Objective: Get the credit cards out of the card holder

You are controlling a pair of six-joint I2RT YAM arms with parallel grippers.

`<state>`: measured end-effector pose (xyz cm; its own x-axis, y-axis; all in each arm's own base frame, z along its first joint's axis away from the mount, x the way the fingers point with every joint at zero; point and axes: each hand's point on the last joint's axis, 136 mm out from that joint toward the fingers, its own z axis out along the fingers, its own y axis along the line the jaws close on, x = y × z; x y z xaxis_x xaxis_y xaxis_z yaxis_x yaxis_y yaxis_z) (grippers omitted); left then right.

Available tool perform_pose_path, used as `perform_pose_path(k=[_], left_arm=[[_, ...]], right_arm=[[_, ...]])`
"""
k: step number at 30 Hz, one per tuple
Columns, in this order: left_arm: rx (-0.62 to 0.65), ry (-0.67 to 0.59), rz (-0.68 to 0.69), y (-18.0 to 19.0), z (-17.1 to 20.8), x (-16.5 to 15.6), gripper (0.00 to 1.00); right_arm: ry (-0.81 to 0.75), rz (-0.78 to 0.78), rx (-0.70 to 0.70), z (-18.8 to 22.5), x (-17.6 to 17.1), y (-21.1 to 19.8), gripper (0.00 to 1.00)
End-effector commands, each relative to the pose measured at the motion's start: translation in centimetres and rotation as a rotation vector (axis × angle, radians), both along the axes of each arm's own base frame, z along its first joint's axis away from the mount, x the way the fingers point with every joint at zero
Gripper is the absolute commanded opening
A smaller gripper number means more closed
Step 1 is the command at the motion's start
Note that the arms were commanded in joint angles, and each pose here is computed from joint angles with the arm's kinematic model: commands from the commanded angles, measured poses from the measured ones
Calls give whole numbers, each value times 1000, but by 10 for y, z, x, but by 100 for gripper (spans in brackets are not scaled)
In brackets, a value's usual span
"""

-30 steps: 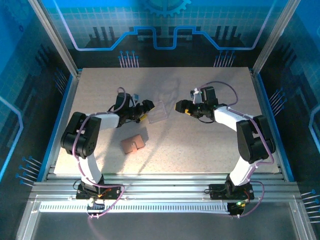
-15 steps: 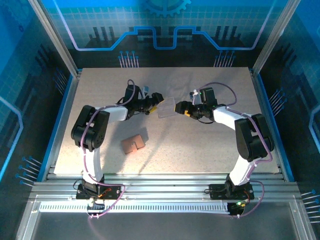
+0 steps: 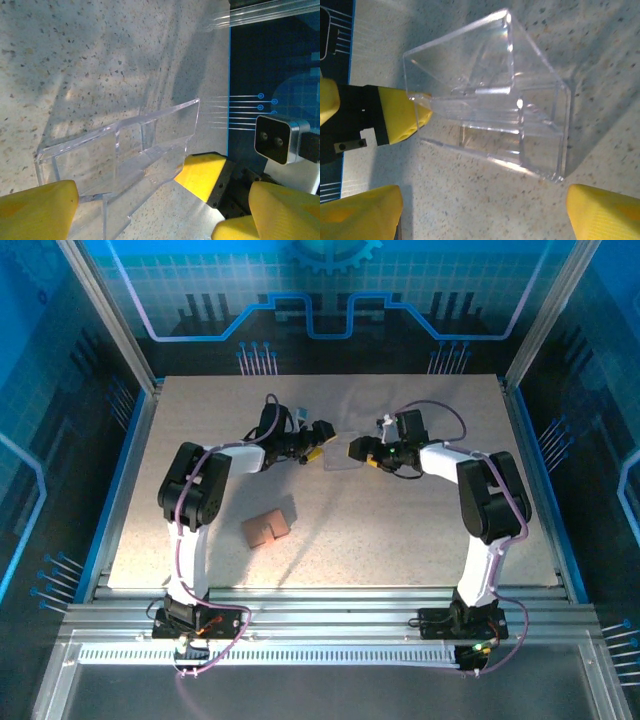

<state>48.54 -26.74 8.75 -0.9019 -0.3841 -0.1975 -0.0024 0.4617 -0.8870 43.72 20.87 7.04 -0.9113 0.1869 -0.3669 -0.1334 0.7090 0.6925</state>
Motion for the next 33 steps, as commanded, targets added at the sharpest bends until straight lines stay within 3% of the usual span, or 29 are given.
perform_pose_path(k=[1,12,33], left_arm=[[-15,16,-46,-11,1,-2,89],[-36,29,-81,-16,2,-5,89],[-62,67,-96,-14,-6,-49,89]], right_arm=[[0,5,-7,-6,13,-4,86],[-13,118,62,-7,22,15,86],[15,126,82,1,-26,30,84]])
